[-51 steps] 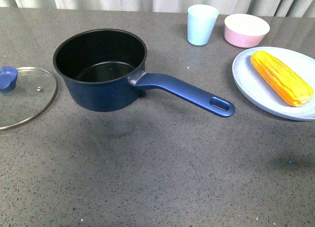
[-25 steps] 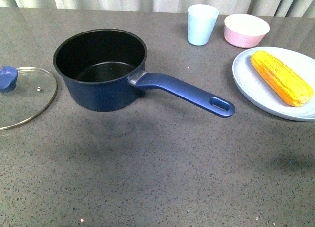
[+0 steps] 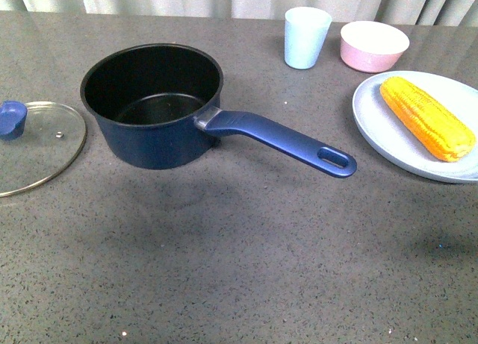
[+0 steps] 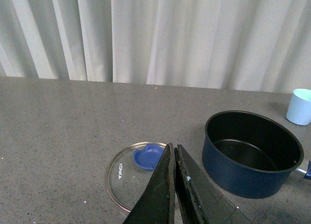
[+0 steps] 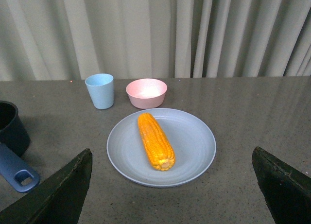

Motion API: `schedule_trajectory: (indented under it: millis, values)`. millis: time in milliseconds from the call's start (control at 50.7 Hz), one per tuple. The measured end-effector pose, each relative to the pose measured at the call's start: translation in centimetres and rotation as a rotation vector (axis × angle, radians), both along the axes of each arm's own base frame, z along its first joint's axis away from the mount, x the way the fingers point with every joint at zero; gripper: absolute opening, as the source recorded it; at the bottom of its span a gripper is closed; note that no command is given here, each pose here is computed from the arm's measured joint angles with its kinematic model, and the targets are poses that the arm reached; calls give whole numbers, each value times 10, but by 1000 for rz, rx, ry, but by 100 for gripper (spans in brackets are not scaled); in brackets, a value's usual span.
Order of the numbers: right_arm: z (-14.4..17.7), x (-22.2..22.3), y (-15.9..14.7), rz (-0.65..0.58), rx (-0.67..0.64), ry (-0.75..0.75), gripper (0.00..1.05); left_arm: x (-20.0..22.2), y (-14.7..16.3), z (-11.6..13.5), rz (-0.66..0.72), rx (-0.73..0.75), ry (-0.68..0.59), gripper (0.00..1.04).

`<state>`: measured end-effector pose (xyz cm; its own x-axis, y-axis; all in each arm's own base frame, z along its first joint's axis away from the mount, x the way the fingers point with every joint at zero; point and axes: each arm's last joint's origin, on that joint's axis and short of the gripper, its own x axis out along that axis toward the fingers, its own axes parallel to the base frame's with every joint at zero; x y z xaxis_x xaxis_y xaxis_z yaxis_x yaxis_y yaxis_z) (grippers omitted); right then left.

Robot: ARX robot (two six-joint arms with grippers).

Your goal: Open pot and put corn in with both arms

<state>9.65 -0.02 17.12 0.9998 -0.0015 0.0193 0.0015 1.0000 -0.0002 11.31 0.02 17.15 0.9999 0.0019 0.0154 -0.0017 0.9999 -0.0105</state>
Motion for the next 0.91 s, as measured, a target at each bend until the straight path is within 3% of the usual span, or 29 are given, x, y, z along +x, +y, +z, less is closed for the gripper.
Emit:
schedule_trajectory:
  millis: [651, 907]
  values:
    - [0, 0, 0, 0, 0, 0, 96, -15, 0, -4, 0, -1, 16, 3]
    - [0, 0, 0, 0, 0, 0, 96, -15, 0, -4, 0, 0, 16, 45]
